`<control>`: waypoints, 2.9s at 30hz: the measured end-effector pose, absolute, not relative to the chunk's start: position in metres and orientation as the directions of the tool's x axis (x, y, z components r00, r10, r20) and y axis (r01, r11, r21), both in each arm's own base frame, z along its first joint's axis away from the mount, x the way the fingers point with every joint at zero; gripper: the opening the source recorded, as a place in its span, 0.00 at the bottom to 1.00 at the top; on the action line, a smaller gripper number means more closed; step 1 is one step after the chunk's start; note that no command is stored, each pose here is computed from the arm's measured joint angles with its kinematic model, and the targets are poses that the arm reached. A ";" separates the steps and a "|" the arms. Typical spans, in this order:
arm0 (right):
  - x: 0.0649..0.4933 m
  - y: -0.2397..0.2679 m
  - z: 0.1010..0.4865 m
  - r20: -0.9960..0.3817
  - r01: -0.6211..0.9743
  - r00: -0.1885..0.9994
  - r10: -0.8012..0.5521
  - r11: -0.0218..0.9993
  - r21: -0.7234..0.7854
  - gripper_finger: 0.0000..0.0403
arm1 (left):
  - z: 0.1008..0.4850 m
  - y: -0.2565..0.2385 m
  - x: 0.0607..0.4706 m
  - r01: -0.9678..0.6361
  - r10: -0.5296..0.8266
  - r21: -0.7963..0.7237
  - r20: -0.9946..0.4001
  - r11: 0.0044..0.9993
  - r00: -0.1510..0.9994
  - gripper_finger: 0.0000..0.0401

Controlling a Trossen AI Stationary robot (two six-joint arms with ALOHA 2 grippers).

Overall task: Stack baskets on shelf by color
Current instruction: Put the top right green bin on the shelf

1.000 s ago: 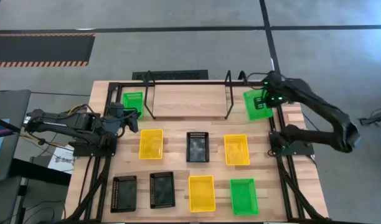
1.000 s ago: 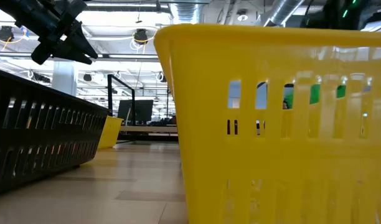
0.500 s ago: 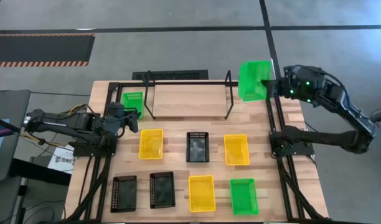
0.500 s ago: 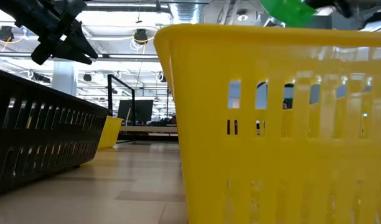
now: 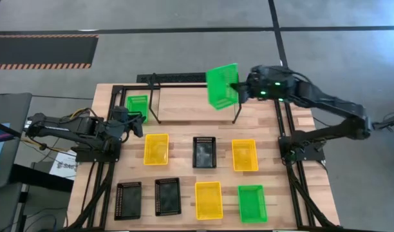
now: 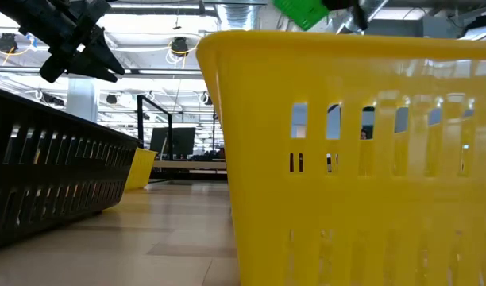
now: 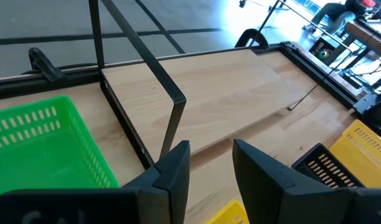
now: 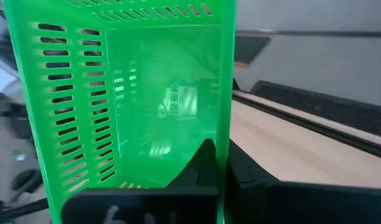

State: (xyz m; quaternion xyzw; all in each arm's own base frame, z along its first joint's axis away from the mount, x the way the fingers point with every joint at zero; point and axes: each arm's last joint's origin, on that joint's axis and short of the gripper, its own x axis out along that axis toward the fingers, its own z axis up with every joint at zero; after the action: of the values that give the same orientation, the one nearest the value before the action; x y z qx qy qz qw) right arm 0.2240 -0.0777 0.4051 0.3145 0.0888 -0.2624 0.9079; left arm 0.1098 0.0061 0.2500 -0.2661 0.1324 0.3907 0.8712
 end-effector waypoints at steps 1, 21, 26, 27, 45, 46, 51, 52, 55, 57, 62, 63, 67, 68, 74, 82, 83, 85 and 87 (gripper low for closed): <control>0.234 -0.080 0.405 -0.340 0.541 0.841 -0.422 0.654 0.529 0.01 | 0.250 0.006 0.110 -0.749 0.605 -0.361 -0.441 0.556 0.662 0.27; 0.350 -0.107 0.408 -0.813 0.911 0.323 -0.485 0.393 0.128 0.01 | 0.249 0.004 0.111 -0.716 0.554 -0.322 -0.467 0.619 0.689 0.27; 0.365 -0.106 0.373 -0.882 0.949 0.171 -0.440 0.313 0.027 0.01 | 0.249 0.004 0.111 -0.715 0.554 -0.313 -0.467 0.626 0.689 0.27; 0.368 -0.108 0.368 -0.886 0.952 0.157 -0.437 0.306 0.017 0.01 | 0.249 0.004 0.111 -0.714 0.552 -0.313 -0.468 0.626 0.690 0.27; 0.355 -0.170 0.356 -0.931 0.930 0.132 -0.339 0.368 -0.002 0.01 | 0.249 0.003 0.111 -0.696 0.522 -0.317 -0.482 0.645 0.704 0.27; 0.347 -0.177 0.357 -0.939 0.933 0.109 -0.327 0.361 -0.017 0.01 | 0.248 0.004 0.111 -0.696 0.522 -0.316 -0.483 0.644 0.703 0.27; 0.297 -0.200 0.394 -0.917 0.951 0.131 -0.377 0.308 0.009 0.01 | 0.247 0.004 0.110 -0.703 0.523 -0.310 -0.494 0.640 0.695 0.27; 0.287 -0.201 0.404 -0.904 0.953 0.153 -0.399 0.301 0.029 0.01 | 0.247 0.004 0.110 -0.705 0.524 -0.314 -0.495 0.636 0.693 0.27; 0.258 -0.199 0.430 -0.868 0.960 0.191 -0.459 0.270 0.069 0.01 | 0.247 0.004 0.109 -0.723 0.548 -0.329 -0.486 0.607 0.681 0.27; 0.239 -0.194 0.445 -0.841 0.968 0.188 -0.507 0.242 0.071 0.01 | 0.247 0.005 0.109 -0.737 0.567 -0.345 -0.478 0.581 0.671 0.27; 0.193 -0.168 0.468 -0.802 0.968 0.194 -0.565 0.243 0.063 0.01 | 0.247 0.005 0.108 -0.748 0.583 -0.351 -0.472 0.563 0.661 0.27; 0.183 -0.159 0.469 -0.795 0.972 0.183 -0.578 0.228 0.058 0.01 | 0.247 0.005 0.109 -0.749 0.584 -0.351 -0.472 0.563 0.660 0.27; 0.136 -0.122 0.457 -0.795 0.986 0.160 -0.585 0.123 0.108 0.01 | 0.247 0.006 0.108 -0.754 0.595 -0.347 -0.467 0.558 0.655 0.27; 0.123 -0.112 0.451 -0.790 0.987 0.163 -0.591 0.090 0.137 0.01 | 0.248 0.006 0.108 -0.755 0.597 -0.346 -0.465 0.557 0.654 0.27; 0.103 -0.075 0.415 -0.581 0.860 0.456 -0.674 0.167 0.482 0.01 | 0.247 0.007 0.108 -0.763 0.606 -0.347 -0.465 0.546 0.645 0.27; 0.185 -0.094 0.344 -0.518 0.714 0.678 -0.522 0.299 0.633 0.01 | 0.247 0.009 0.108 -0.765 0.606 -0.351 -0.470 0.540 0.643 0.27; 0.194 -0.099 0.337 -0.540 0.721 0.675 -0.503 0.293 0.628 0.01 | 0.247 0.009 0.108 -0.765 0.606 -0.350 -0.470 0.540 0.642 0.27; 0.212 -0.109 0.324 -0.566 0.722 0.677 -0.471 0.276 0.634 0.01 | 0.247 0.009 0.108 -0.765 0.605 -0.351 -0.470 0.540 0.643 0.27; 0.224 -0.118 0.317 -0.565 0.709 0.688 -0.455 0.261 0.655 0.01 | 0.247 0.008 0.108 -0.761 0.598 -0.353 -0.474 0.544 0.647 0.27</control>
State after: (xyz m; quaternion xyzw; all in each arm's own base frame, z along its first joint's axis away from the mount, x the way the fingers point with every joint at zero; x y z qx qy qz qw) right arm 0.2241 -0.1181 0.3168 0.4811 0.1323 -0.3719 0.7828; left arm 0.1084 0.0083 0.2473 -0.2720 0.1503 0.3925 0.8656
